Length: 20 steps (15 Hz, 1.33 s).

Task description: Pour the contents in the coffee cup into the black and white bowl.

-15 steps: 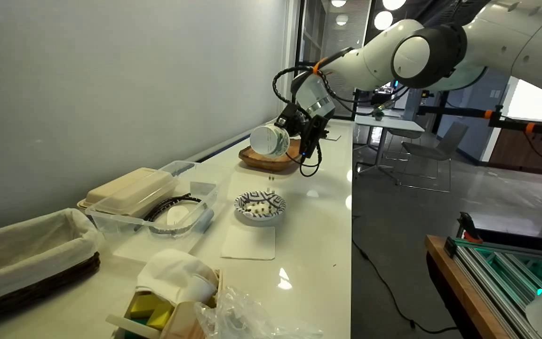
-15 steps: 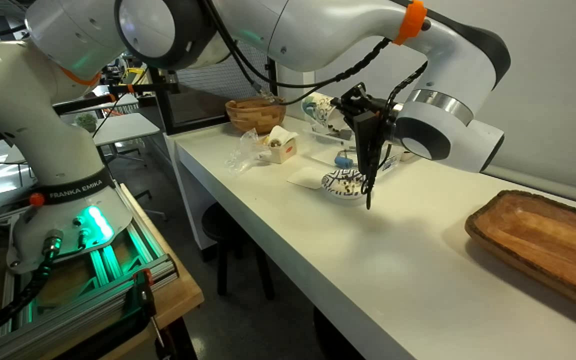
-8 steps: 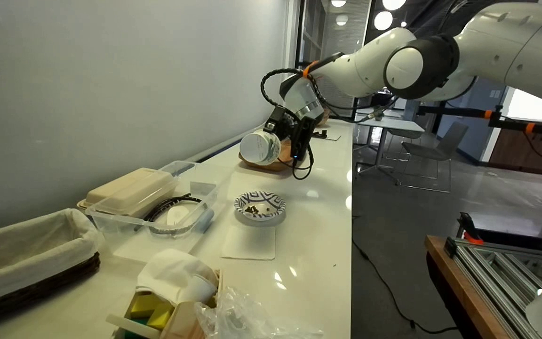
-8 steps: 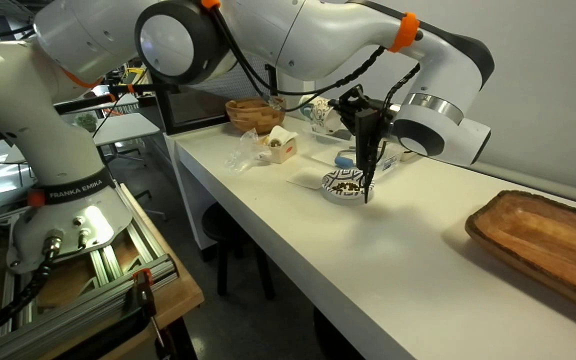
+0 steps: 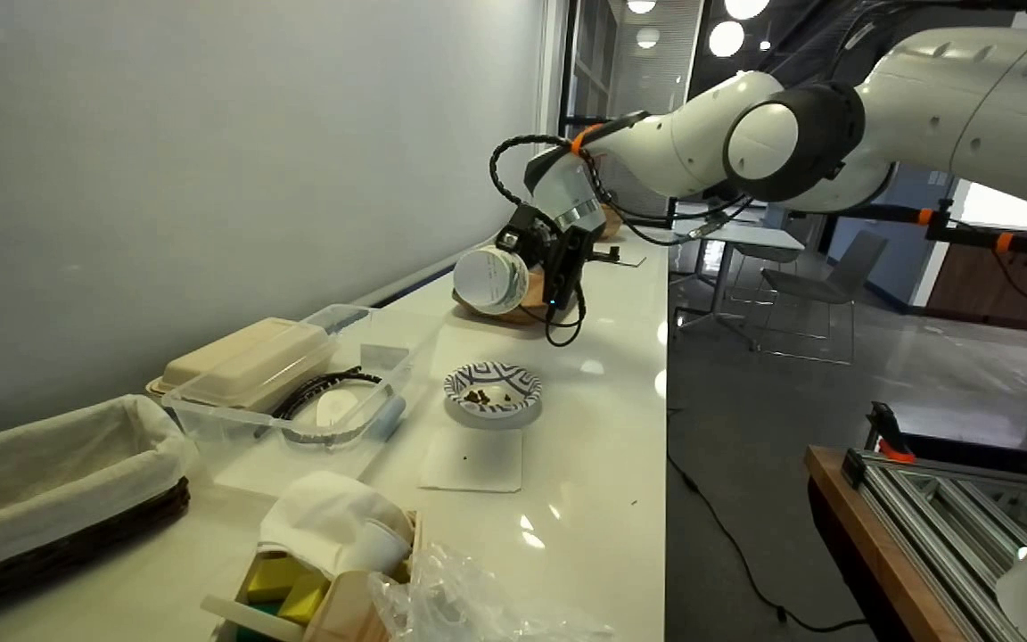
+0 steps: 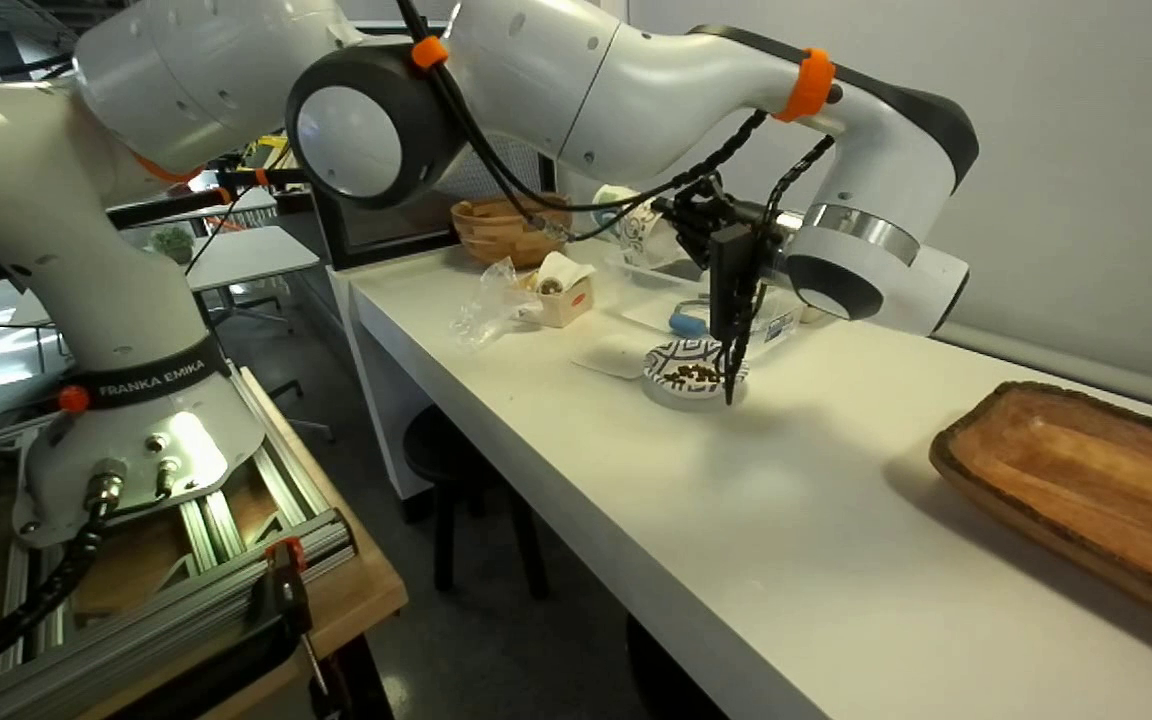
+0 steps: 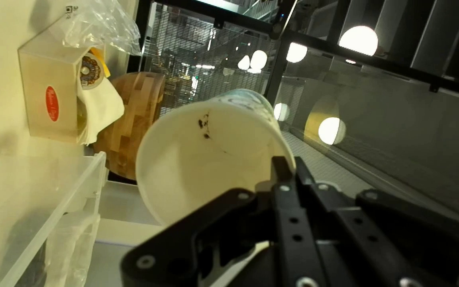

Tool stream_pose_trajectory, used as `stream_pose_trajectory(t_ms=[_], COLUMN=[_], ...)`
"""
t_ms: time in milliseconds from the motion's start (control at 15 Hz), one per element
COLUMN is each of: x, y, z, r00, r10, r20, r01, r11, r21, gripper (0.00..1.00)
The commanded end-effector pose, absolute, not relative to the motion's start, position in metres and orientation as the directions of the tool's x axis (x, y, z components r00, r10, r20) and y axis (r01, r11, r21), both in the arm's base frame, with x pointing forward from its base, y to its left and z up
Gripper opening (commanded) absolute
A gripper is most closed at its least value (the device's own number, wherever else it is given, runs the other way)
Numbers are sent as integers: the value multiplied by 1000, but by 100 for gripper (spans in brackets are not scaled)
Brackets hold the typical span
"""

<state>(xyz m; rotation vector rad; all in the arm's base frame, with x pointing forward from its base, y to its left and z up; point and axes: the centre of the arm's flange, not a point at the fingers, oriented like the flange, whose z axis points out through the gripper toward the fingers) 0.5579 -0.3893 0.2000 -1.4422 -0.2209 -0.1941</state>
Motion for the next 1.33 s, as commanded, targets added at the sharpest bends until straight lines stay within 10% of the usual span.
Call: stream_pose_trajectory(t_ms=[0,1267], x=[566,568], y=[-412,-418], z=[190,189], r00=[959,950], r10=[19,-29], r20=[284,309], r01=[277,311], r11=[173,111], r21=[-945,-944], gripper=[1,1])
